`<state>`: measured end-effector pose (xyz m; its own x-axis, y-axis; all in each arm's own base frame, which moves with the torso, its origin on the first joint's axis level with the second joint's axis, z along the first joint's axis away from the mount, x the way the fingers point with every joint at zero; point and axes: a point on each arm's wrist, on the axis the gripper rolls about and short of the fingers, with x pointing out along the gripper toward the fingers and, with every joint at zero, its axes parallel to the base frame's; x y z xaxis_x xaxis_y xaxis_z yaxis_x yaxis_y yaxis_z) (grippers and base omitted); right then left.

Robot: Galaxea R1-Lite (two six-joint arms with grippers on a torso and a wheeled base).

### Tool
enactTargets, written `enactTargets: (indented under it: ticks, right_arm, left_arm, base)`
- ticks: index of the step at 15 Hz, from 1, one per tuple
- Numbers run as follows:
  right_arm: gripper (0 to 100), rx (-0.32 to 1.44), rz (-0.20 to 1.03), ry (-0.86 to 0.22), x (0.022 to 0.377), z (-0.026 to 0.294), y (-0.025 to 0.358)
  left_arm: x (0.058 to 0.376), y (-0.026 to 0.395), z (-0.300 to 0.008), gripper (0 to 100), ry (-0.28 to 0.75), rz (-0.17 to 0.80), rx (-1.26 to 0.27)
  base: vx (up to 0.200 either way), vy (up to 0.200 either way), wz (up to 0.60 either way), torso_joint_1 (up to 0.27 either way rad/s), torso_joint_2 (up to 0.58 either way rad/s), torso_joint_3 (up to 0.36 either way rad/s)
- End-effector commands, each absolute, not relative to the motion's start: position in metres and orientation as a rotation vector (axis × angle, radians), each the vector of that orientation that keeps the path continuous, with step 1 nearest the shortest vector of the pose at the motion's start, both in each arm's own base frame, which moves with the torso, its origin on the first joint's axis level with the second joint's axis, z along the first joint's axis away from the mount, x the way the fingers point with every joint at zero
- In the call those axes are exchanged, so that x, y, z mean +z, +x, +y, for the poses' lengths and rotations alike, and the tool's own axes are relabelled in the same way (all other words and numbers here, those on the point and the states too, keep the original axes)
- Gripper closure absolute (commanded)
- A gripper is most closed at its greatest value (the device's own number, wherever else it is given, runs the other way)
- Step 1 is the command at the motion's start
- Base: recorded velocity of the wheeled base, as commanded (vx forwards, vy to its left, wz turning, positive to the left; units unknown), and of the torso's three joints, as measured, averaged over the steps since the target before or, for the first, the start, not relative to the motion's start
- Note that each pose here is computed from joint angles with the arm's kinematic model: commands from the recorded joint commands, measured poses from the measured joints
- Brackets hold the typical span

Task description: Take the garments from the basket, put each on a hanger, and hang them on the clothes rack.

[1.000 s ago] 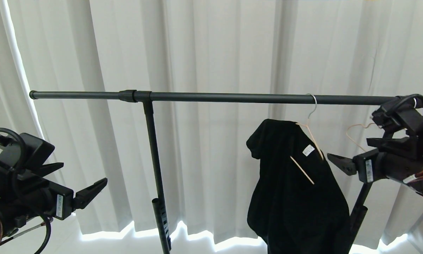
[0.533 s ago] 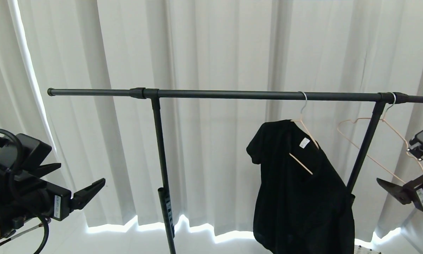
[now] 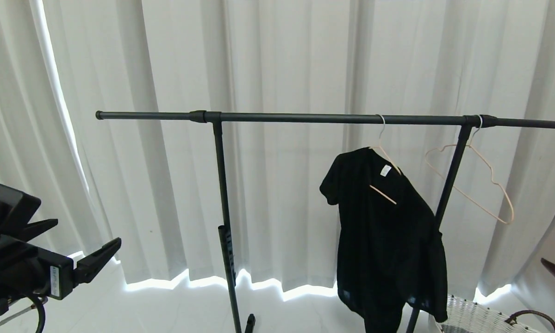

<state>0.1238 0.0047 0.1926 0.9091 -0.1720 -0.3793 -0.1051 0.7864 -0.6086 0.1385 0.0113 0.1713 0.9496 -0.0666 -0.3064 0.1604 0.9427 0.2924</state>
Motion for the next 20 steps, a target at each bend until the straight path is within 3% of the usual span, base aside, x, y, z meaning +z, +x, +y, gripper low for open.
enactTargets:
  ticks: [1, 5, 20]
  right_arm:
    - [0, -0.061, 0.426, -0.665, 0.192, 0.002, 0.118]
    - [0, -0.075, 0.428, -0.661, 0.188, 0.0, 0.11]
    - [0, -0.112, 0.43, -0.649, 0.175, -0.004, 0.096]
  left_arm:
    - [0.171, 0.13, 0.011, 0, 0.324, 0.277, -0.112]
    - [0.172, 0.13, 0.011, 0, 0.323, 0.276, -0.112]
    - [0.164, 0.12, 0.01, 0, 0.321, 0.285, -0.113]
  base:
    - [-0.2, 0.0, 0.0, 0.002, 0.0, 0.002]
    - [-0.2, 0.0, 0.0, 0.004, 0.0, 0.006]
    - [0.0, 0.0, 0.0, -0.014, 0.03, 0.018]
